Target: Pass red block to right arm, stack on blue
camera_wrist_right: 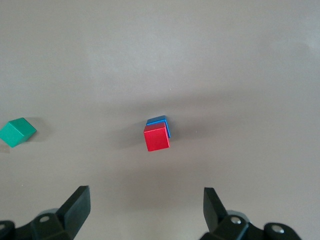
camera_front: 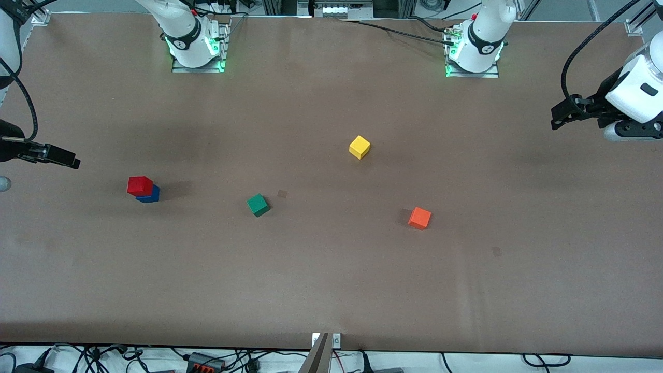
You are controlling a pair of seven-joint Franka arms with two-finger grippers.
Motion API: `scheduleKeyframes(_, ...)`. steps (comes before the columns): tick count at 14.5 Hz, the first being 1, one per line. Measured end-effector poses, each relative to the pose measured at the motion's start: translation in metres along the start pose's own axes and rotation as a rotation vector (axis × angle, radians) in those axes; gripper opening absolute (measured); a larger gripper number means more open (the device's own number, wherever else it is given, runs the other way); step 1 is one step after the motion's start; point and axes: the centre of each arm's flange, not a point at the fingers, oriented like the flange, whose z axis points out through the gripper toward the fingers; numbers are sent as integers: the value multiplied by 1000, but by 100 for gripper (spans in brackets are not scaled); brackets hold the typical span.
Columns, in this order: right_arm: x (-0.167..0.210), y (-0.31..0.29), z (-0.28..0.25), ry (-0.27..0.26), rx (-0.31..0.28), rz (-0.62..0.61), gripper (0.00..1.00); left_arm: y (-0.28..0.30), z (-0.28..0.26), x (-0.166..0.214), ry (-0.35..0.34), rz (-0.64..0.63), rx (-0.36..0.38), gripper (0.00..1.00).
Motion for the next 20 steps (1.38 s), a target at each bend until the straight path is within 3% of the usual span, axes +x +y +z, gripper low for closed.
scheduleKeyframes(5,0,2,-27,53,3,3,100,4,-6,0,12,6,-1,100)
scheduleKeyframes(20,-32,7,-28,95,21,-43,100,5,-6,0,13,9,-1,100)
